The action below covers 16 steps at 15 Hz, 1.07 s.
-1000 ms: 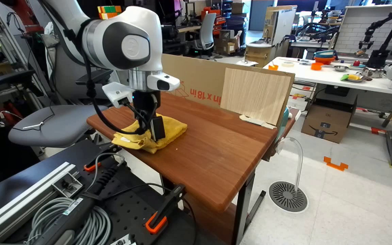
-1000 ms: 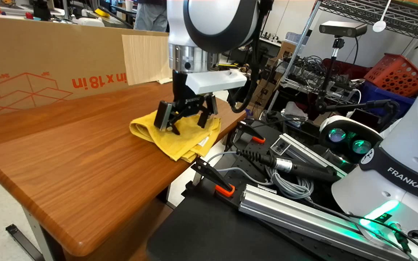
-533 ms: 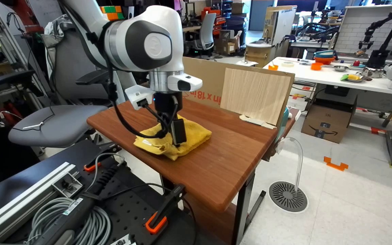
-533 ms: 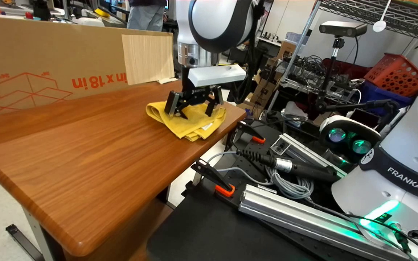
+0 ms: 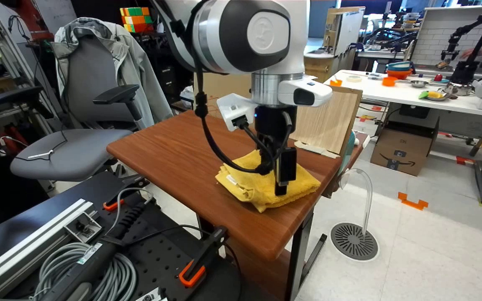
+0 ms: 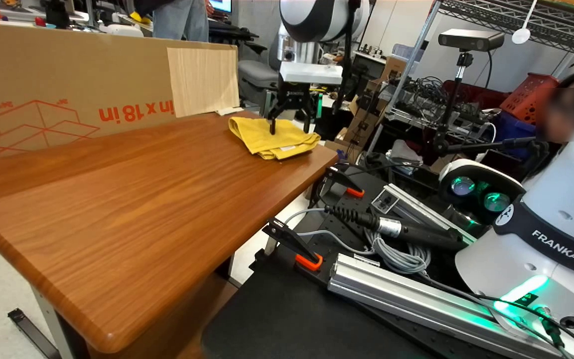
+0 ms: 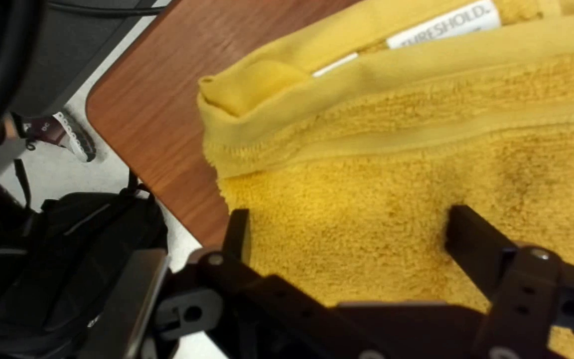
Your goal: Wipe the top of the table with the yellow towel
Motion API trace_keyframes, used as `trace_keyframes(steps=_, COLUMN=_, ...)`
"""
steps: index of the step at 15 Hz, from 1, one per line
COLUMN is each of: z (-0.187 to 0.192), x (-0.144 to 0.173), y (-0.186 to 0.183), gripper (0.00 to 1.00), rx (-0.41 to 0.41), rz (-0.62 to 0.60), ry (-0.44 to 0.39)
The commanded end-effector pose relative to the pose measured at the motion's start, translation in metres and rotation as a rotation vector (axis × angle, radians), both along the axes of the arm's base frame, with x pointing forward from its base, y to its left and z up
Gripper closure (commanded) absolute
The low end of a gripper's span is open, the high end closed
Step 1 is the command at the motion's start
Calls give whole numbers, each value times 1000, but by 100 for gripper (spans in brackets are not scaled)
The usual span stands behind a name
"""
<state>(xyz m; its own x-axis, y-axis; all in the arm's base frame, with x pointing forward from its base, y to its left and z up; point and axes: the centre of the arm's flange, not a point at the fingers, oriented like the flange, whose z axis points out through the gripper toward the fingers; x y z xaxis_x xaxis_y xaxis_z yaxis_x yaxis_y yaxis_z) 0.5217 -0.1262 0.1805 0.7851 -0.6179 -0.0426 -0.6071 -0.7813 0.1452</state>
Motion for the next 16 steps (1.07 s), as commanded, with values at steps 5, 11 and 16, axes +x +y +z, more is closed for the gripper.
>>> trace_keyframes(steps=5, z=-13, x=3, y=9, gripper=0, rx=88, rz=19, ry=83)
trace_keyframes(steps=11, z=-35, x=-3, y=126, gripper=0, rx=164, rz=235, ry=176)
trace_keyframes(steps=16, z=-52, x=69, y=177, gripper=0, rx=137, rz=122, ry=135)
